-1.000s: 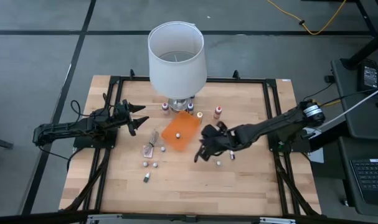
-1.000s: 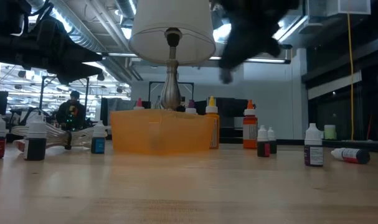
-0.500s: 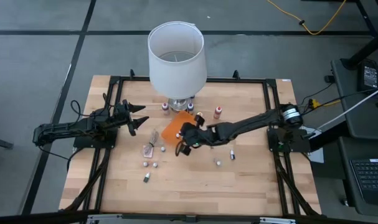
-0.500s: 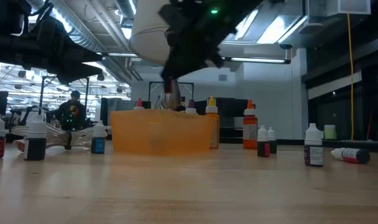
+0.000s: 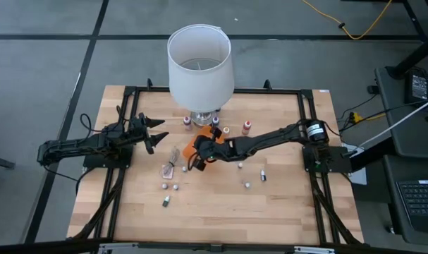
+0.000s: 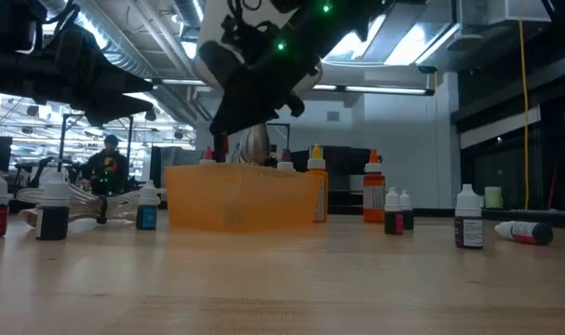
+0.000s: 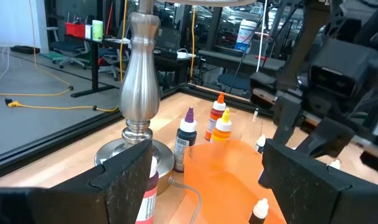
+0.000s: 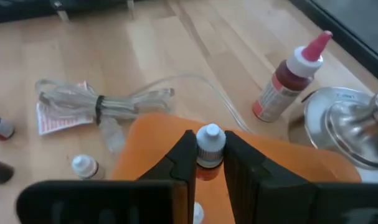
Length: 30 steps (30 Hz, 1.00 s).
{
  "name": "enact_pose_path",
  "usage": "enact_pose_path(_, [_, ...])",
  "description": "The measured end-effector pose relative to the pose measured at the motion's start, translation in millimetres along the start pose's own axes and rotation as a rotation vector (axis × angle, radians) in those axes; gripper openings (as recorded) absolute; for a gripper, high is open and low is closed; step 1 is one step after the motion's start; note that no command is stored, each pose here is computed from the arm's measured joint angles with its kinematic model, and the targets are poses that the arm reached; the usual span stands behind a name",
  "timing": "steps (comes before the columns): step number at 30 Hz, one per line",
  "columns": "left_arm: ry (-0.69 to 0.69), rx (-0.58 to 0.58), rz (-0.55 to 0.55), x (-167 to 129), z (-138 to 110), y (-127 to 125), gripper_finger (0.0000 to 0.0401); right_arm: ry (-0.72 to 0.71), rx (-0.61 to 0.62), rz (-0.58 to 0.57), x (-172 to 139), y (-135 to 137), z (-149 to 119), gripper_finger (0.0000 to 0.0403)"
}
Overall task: Pick & Place food coloring
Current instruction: Put the small red food coloring bottle into the orange bin
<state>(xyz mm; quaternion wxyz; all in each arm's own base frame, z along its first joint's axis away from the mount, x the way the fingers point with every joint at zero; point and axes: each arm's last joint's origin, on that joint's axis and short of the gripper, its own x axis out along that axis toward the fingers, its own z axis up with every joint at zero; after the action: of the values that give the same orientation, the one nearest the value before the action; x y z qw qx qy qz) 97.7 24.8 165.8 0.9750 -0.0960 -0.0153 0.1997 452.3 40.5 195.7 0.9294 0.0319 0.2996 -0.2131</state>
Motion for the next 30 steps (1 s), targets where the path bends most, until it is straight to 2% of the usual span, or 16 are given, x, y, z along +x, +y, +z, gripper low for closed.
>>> enact_pose_path(13, [0.000,0.000,0.000,0.0,0.0,0.0,0.0294,0.028,0.028,0.010,32.6,2.5,-22.9,0.0061])
enact_pose_path(30, [0.000,0.000,0.000,0.0,0.0,0.0,0.0294,0.085,0.020,0.013,51.9,-6.0,-37.0,0.0061])
